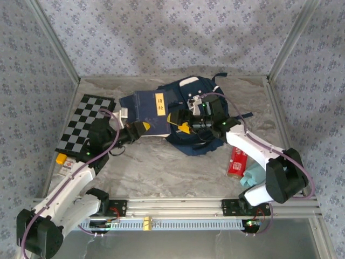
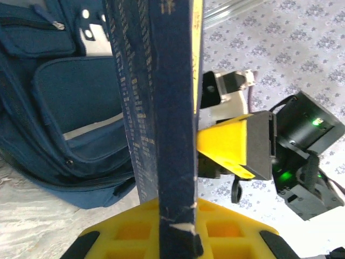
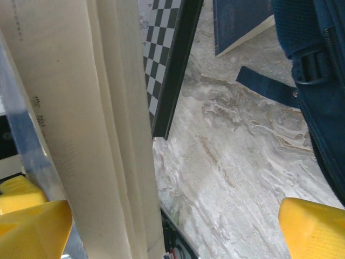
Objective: Pack the student bag
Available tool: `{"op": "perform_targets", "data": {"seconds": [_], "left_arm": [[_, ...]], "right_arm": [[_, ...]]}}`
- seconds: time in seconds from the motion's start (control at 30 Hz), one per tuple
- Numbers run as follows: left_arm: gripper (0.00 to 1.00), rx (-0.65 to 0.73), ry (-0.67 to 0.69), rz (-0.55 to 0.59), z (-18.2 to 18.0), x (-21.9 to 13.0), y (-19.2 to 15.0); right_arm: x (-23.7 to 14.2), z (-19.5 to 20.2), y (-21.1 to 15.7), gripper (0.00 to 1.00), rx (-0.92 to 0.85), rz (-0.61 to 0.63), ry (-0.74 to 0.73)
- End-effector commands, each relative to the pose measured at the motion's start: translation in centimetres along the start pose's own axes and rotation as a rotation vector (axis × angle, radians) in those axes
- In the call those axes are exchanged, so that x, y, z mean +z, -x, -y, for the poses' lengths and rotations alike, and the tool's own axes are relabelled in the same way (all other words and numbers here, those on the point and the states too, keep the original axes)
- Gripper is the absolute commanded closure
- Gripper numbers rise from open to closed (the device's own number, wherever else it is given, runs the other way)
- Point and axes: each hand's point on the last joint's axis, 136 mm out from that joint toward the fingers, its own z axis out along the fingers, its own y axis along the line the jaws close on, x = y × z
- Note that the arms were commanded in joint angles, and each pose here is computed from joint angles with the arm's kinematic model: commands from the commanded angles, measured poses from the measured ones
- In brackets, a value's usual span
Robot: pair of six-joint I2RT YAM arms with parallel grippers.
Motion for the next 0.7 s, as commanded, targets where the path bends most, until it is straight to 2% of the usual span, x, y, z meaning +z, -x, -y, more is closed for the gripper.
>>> {"op": "perform_targets", "data": {"seconds": [0.0,0.17,0.3,0.47,0.67], "left_arm": [[1.0,0.116,-0.151,0.061,5.9,-0.1,2.1],[1.0,0.12,-0.186,0.062,7.0,0.9,2.2],[1.0,0.118,-0.159,0.051,6.4,1.4,2.1],[1.0,0.135,-0.083,0.049,4.9,1.5,2.0],[1.0,0.118,-0.038,0.034,3.4,2.0,1.6]], "right_arm": [[0.1,-2.8,0.1,0.0,0.024,0.003,0.135],[-0.4,-6.6,0.6,0.0,-0.025,0.028,0.291],[-1.8,-9.0,0.9,0.0,-0.039,0.049,0.394],[-3.3,-9.1,0.9,0.04,-0.057,0.078,0.372],[-3.2,-8.4,0.7,0.21,-0.067,0.077,0.331]]}}
